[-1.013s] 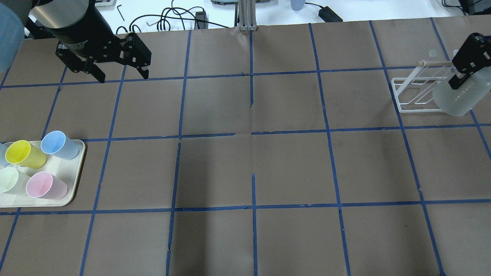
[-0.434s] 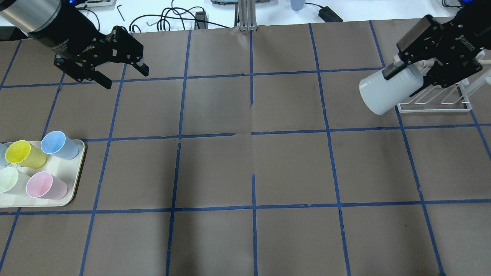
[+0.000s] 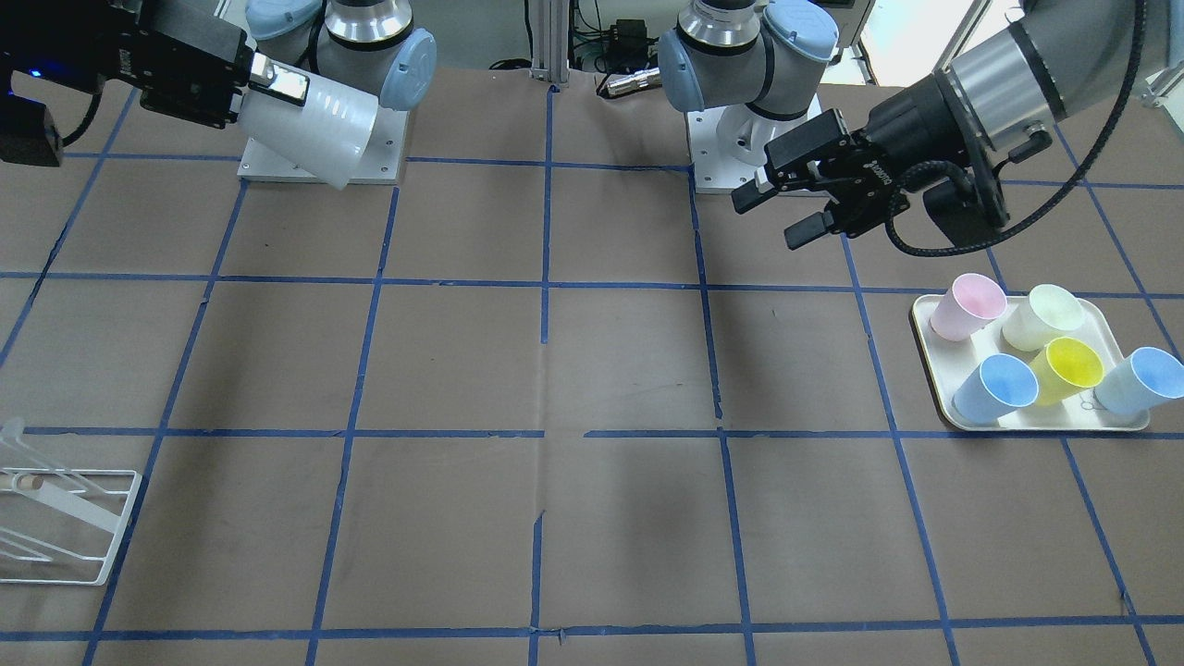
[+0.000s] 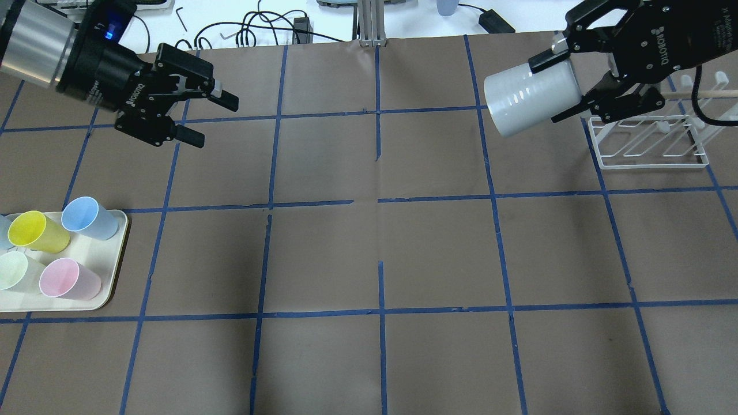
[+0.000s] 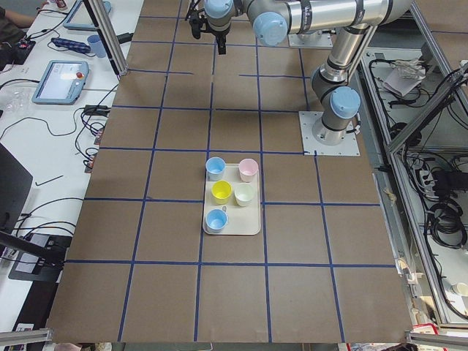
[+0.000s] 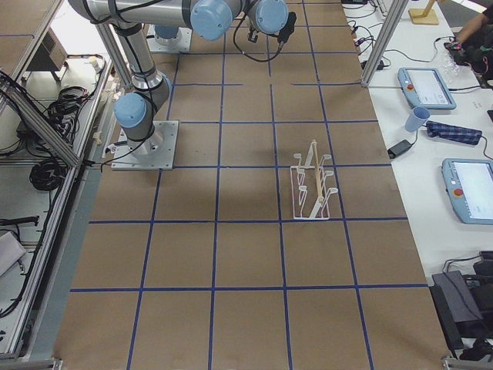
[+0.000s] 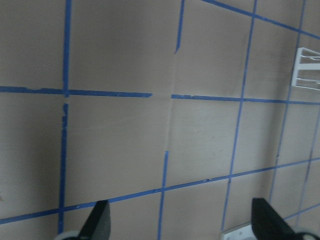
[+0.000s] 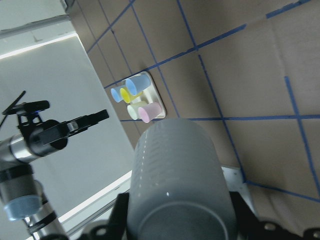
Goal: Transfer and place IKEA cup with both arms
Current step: 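Carry the white cup toward the center while the left gripper reaches toward it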
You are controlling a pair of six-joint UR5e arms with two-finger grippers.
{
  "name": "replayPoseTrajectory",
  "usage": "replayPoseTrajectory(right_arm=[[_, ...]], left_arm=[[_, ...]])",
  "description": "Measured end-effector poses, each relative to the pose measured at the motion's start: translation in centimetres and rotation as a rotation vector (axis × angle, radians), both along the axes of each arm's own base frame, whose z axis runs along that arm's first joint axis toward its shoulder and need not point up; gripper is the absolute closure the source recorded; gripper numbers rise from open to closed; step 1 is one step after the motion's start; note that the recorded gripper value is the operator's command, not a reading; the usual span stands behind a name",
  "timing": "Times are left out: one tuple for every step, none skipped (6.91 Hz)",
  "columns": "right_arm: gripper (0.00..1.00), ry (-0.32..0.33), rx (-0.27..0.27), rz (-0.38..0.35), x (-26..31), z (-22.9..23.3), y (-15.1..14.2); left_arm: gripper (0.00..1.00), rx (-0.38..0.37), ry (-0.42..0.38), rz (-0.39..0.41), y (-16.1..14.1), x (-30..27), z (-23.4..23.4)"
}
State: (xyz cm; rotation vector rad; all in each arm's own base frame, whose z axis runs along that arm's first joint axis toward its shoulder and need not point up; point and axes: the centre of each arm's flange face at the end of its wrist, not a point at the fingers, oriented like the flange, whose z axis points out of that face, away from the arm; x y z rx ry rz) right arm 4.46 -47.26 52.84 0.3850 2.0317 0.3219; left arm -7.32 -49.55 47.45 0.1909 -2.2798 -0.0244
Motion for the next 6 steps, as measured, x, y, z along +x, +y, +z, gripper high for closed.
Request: replayPoseTrajectory(right_arm=[[0.48, -0.090, 0.031, -0.054, 1.2, -0.3, 0.2], [0.50, -0.156, 0.056, -0.090, 2.4, -0.4, 0.5], [0.50, -0.210, 0.084, -0.113, 3.8, -0.5, 0.9], [0.50, -0.261, 0.114, -0.140, 5.0, -0.3, 1.1], [0.51, -0.299, 0.142, -0.164, 5.8, -0.2, 1.3], [0.51, -0.319, 0.159, -0.172, 6.6, -0.2, 1.4]], left_arm=[[0.00, -0.008, 0.183, 0.053, -0.1, -1.0, -0.7], [0.00, -0.021, 0.321, 0.085, -0.3, -2.0, -0.8], [0.00, -0.030, 0.420, 0.084, -0.5, -3.8, -0.8], [0.00, -0.051, 0.484, 0.043, -0.3, -6.9, -0.8], [0.00, -0.084, 0.517, -0.017, 0.4, -9.9, -1.3], [0.00, -0.113, 0.539, -0.058, 1.5, -12.0, -2.7]])
